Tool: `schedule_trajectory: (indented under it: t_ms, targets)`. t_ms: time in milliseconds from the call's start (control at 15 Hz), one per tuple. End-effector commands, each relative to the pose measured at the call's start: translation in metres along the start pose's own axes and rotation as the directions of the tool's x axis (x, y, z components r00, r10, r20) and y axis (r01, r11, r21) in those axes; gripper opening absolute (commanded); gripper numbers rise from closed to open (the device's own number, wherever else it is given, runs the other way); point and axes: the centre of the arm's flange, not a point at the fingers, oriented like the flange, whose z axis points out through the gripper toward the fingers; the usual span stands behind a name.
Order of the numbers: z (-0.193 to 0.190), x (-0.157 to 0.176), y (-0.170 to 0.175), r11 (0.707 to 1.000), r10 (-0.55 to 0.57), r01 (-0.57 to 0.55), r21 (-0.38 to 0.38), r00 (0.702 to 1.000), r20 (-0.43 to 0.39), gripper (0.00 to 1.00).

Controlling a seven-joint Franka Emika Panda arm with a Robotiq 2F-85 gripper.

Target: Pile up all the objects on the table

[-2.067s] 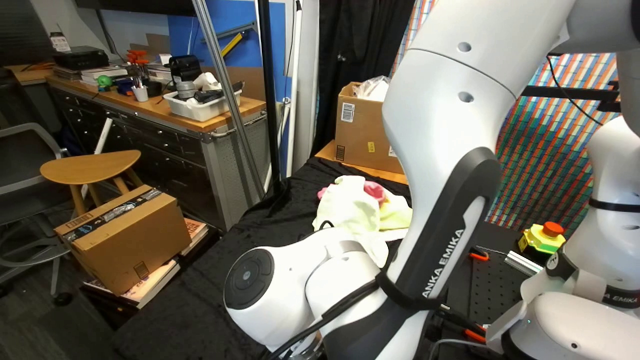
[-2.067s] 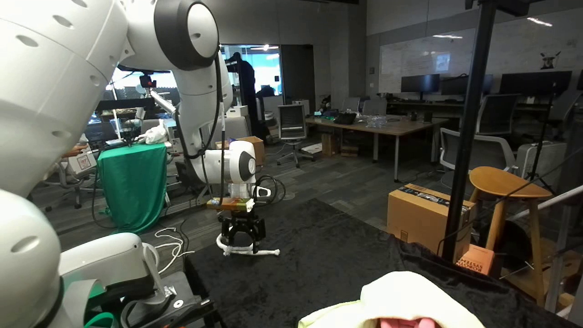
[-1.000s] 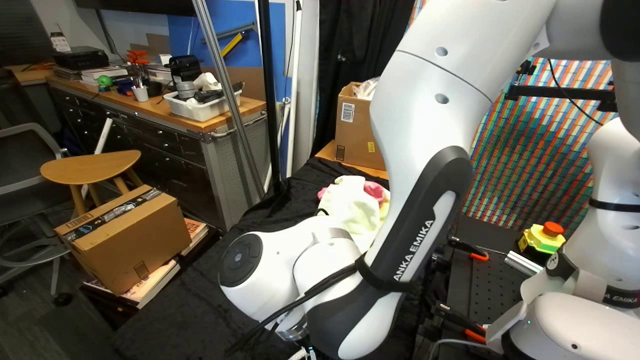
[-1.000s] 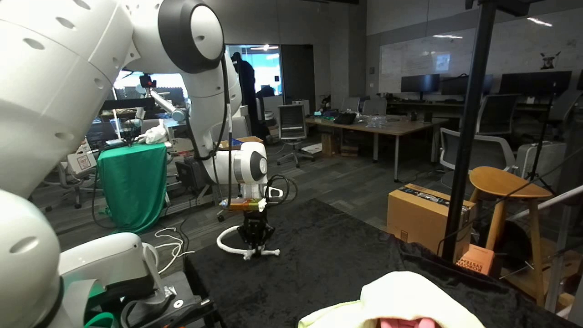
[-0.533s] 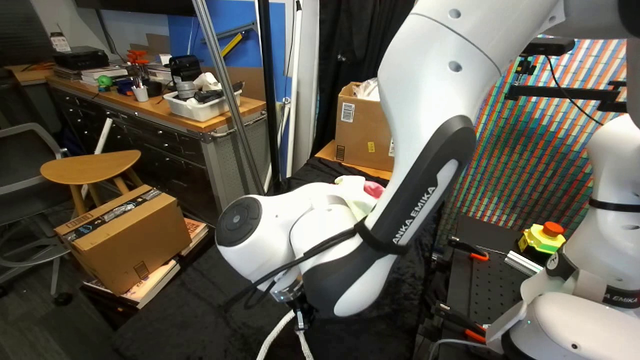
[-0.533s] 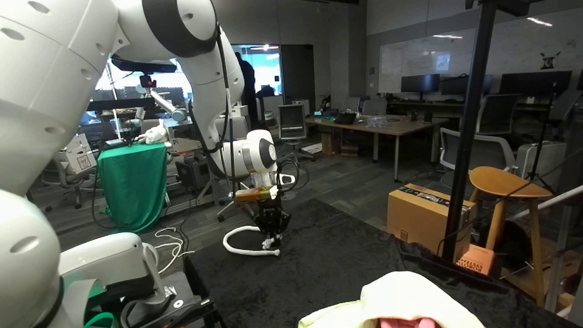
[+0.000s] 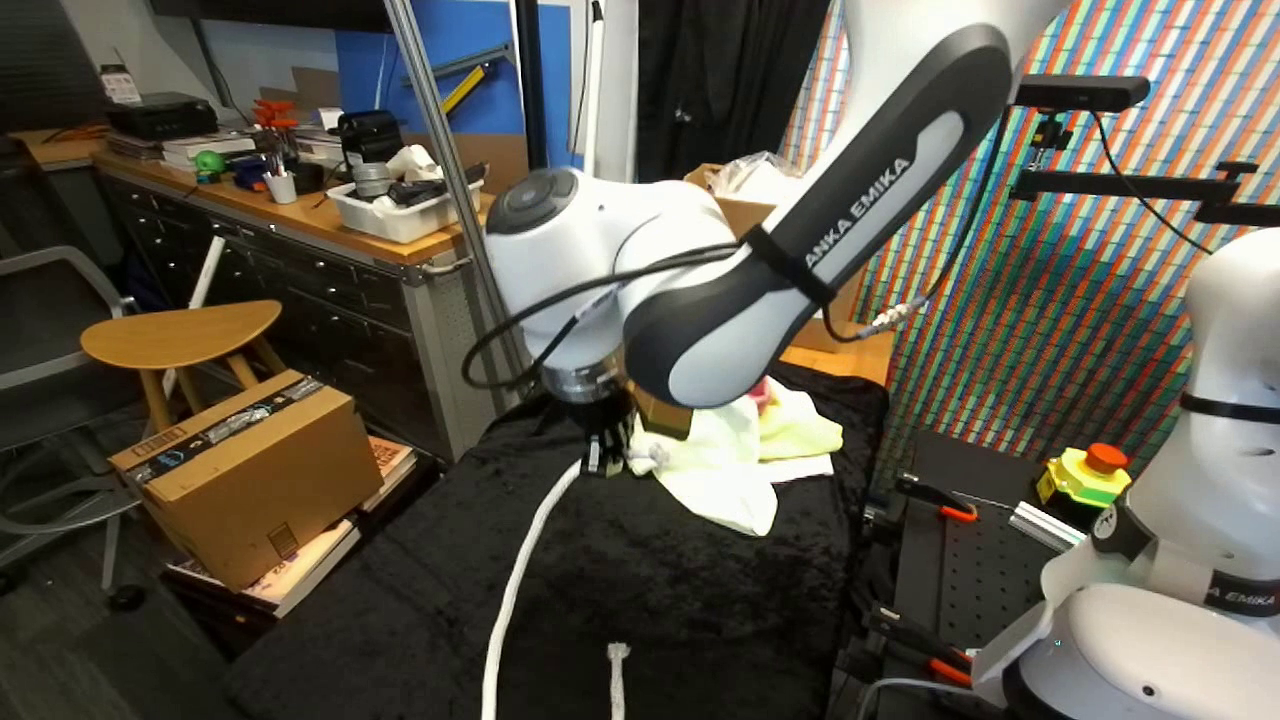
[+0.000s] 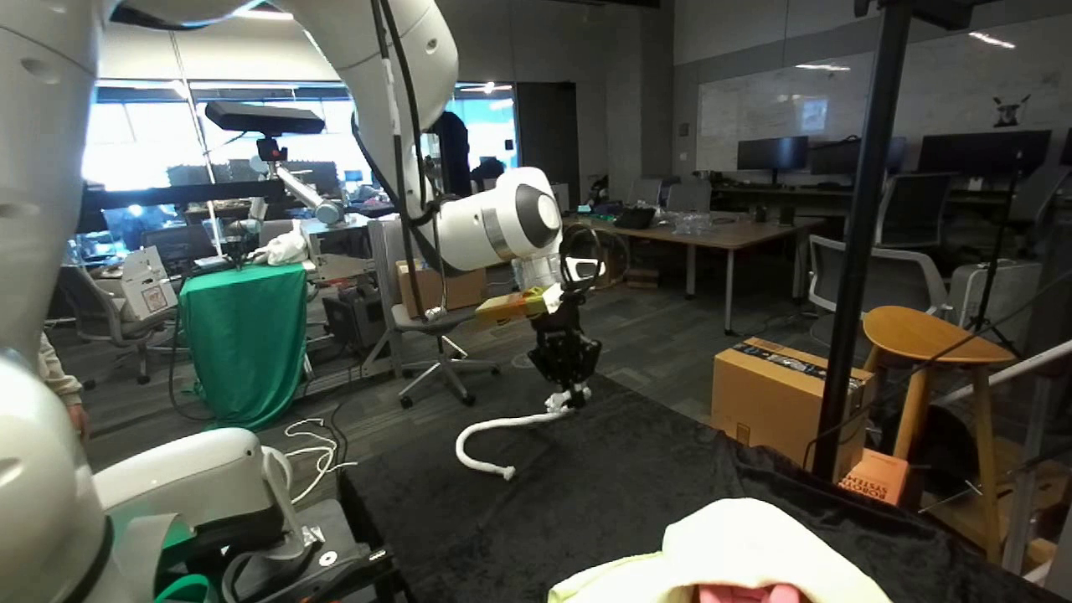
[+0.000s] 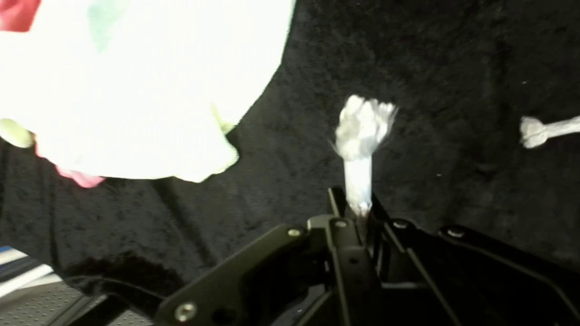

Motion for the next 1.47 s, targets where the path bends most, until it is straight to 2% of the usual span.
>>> schedule_trajectory:
  t_ms: [0,200,400,667,1000,1133,1200,1267,1400]
  targets:
    - [-0.036,-0.029,0.084,0.987,0.162,-0.163,0.0,0.985,-0.056,0.05]
    - [-0.055,-0.051,0.157,0.95,0.311,-0.31,0.024,0.946,-0.085,0.05]
    - [-0.067,-0.075,0.222,0.895,0.446,-0.444,0.038,0.89,-0.098,0.05]
    - [-0.072,-0.108,0.296,0.784,0.621,-0.618,0.06,0.776,-0.11,0.05]
    - [-0.076,-0.146,0.371,0.617,0.787,-0.781,0.1,0.609,-0.103,0.05]
    - [-0.07,-0.157,0.39,0.585,0.811,-0.804,0.107,0.578,-0.09,0.05]
    - [-0.067,-0.161,0.396,0.579,0.815,-0.808,0.106,0.574,-0.079,0.05]
    - [-0.062,-0.165,0.4,0.579,0.816,-0.811,0.089,0.574,-0.073,0.05]
    - [-0.048,-0.169,0.399,0.599,0.801,-0.799,0.051,0.596,-0.06,0.05]
